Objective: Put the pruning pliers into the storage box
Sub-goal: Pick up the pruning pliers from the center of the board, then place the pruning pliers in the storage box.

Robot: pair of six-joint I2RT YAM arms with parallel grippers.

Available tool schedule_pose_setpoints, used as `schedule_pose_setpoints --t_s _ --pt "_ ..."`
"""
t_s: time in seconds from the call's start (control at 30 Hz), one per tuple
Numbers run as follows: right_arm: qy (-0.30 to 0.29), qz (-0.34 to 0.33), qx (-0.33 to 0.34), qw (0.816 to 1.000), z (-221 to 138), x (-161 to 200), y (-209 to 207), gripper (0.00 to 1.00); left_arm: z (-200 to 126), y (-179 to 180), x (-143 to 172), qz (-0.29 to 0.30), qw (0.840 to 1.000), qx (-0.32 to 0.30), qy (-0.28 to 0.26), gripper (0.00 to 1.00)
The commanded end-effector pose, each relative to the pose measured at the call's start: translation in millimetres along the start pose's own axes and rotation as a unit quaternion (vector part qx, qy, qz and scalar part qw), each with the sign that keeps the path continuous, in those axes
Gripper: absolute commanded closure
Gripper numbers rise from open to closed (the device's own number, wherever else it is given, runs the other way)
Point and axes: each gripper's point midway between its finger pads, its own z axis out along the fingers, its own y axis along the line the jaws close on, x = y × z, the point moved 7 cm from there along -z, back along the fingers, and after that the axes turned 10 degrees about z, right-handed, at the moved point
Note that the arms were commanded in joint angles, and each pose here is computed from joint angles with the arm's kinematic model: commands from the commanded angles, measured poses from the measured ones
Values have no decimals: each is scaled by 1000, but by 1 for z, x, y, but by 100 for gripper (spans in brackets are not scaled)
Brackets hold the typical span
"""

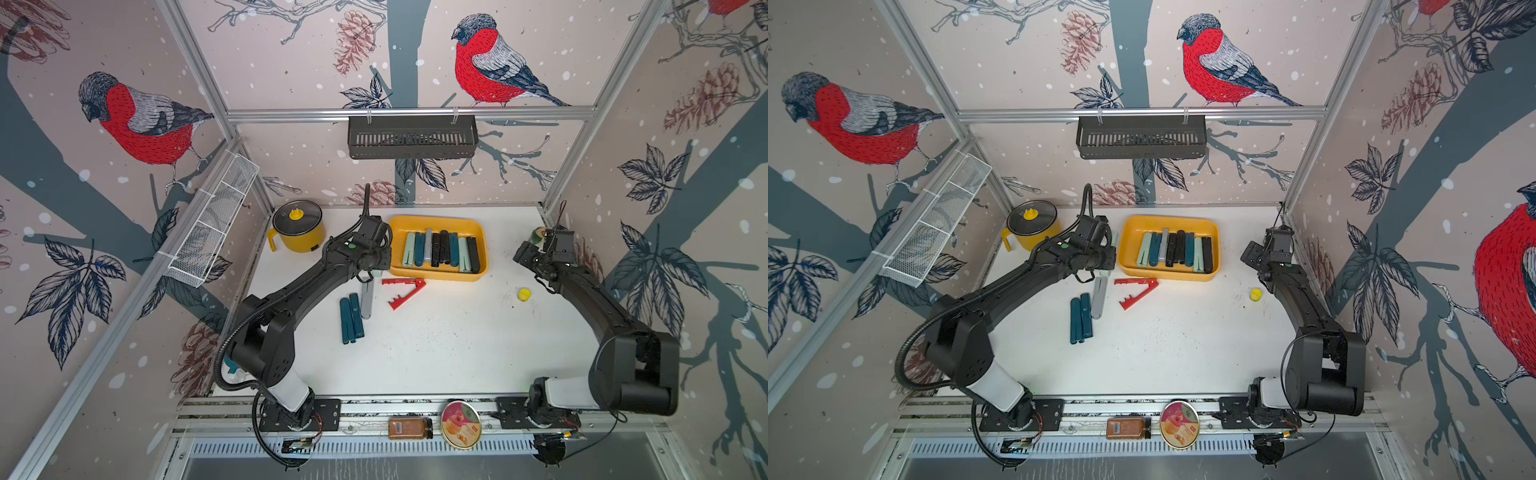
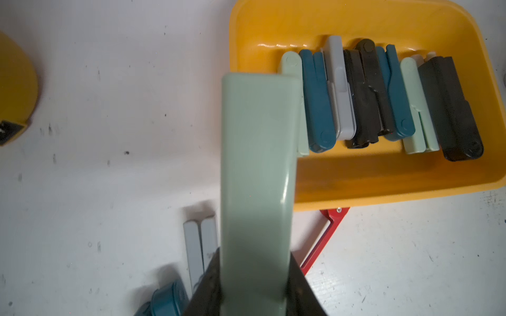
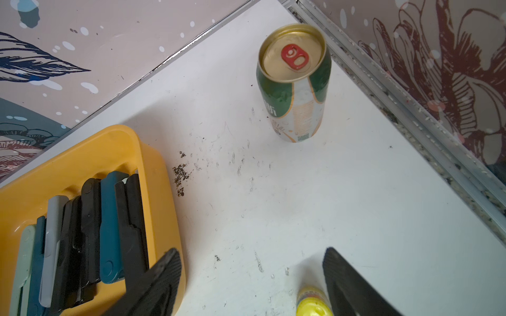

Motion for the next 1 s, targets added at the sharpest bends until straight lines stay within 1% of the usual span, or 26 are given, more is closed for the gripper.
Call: schedule_pose_setpoints --t_s 0.0,0.17,0.33,0.47,0.57,0.77,0.97 --pt "-4 4 -6 1000 0 -2 5 18 16 0 -17 33 999 -13 12 84" --pt "-1 2 -5 1000 0 0 7 18 48 -9 -46 43 999 -1 7 84" --pt "-1 -3 2 1000 -1 0 6 18 81 -14 -61 55 998 -4 18 84" --pt "-3 -5 5 1000 -2 -1 6 17 110 -13 -59 62 997 -21 41 85" --pt "-4 -4 6 1000 -2 -1 5 17 125 -13 -55 63 996 -27 54 85" --pt "-2 -3 7 1000 -1 -1 5 17 148 -11 -48 53 996 -40 63 85" --pt "-4 -5 10 1000 -2 -1 4 17 165 -10 -44 35 996 -31 75 83"
